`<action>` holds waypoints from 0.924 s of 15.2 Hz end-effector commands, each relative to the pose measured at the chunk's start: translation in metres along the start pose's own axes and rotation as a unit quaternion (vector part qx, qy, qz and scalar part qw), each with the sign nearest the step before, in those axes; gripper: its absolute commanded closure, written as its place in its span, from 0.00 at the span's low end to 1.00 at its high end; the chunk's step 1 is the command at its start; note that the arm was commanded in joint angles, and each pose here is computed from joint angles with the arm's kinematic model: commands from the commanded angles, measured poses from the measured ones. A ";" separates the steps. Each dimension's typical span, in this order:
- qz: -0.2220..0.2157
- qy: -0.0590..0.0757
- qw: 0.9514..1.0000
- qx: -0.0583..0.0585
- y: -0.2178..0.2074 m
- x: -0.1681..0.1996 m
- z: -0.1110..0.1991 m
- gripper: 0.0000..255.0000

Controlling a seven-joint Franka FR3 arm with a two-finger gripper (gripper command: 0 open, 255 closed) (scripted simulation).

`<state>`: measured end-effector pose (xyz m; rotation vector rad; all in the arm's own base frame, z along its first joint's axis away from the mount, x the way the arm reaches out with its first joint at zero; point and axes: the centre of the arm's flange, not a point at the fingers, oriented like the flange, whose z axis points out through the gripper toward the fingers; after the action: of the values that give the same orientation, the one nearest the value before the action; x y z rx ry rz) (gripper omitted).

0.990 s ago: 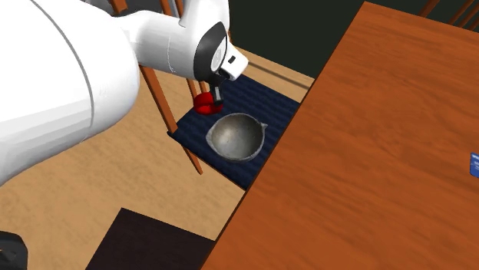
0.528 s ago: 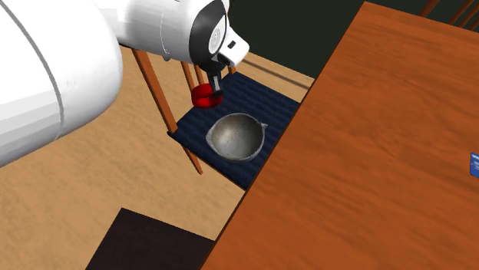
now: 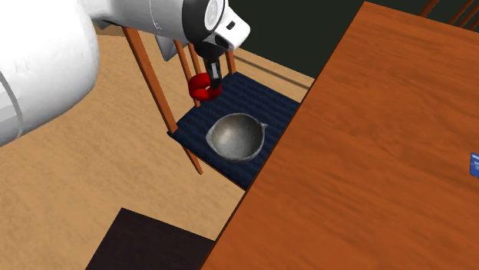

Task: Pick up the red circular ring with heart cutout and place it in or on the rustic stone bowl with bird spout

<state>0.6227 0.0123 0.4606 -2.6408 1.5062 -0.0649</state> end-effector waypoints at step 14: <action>0.000 0.000 1.000 0.000 0.041 0.021 -0.065 1.00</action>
<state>0.5996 -0.0211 0.5172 -2.6401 1.5074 -0.0648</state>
